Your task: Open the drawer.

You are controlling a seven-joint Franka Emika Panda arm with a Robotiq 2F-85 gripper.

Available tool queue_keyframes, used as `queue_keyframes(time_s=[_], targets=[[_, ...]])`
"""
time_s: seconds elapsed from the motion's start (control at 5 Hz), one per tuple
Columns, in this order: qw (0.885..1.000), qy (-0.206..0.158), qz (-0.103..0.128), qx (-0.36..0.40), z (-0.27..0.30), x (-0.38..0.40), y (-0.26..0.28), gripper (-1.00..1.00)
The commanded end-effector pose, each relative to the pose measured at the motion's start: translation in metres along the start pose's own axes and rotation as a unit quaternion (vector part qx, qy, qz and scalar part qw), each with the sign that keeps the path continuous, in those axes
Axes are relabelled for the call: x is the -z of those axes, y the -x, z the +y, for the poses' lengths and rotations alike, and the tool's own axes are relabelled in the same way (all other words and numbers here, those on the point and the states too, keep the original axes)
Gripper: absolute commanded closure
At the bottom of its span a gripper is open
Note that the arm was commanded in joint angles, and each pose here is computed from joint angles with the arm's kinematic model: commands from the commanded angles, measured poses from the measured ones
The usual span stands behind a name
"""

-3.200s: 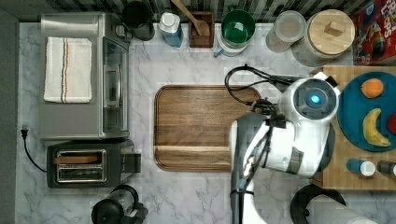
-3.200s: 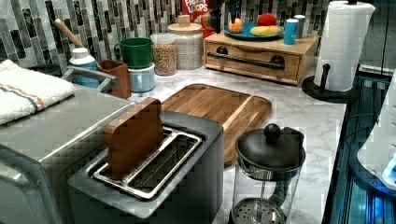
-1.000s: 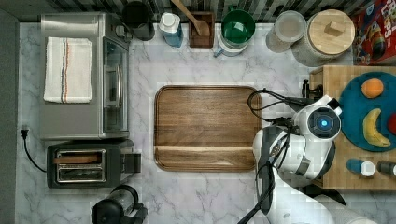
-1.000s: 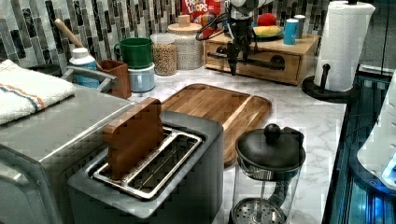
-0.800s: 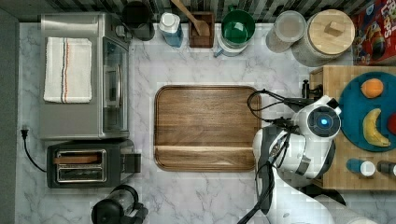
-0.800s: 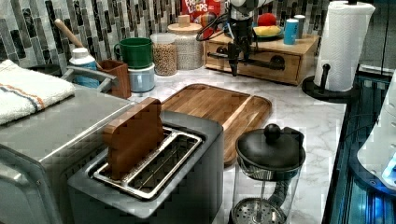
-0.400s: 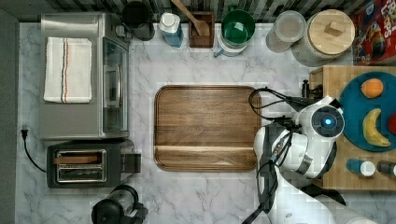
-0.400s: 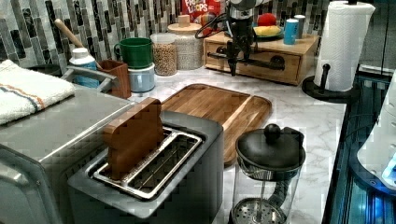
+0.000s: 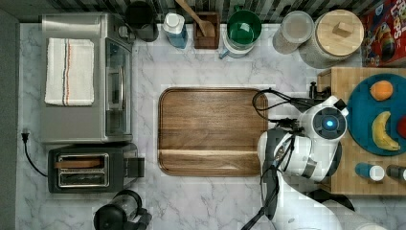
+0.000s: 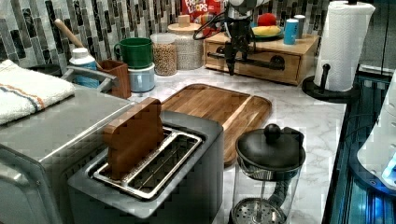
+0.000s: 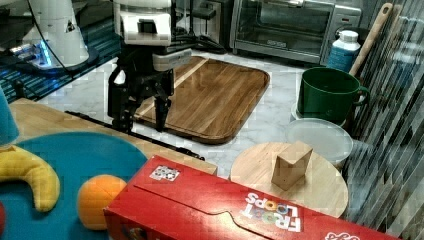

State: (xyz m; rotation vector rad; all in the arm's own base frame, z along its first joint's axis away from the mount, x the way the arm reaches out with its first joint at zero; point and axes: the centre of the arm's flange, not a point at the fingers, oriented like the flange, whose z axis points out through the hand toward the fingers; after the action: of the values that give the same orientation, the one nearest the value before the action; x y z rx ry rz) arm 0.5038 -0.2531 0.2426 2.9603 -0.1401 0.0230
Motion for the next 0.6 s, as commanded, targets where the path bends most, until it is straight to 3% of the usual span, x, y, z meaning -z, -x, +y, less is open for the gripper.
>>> queue_keyframes(time_s=[0.2,0.6], targets=[[0.993,-0.059,0.019,0.101,-0.250,0.052,-0.029,-1.00],[0.993,-0.074,-0.023,0.085,-0.259,0.066,-0.028,-1.00]])
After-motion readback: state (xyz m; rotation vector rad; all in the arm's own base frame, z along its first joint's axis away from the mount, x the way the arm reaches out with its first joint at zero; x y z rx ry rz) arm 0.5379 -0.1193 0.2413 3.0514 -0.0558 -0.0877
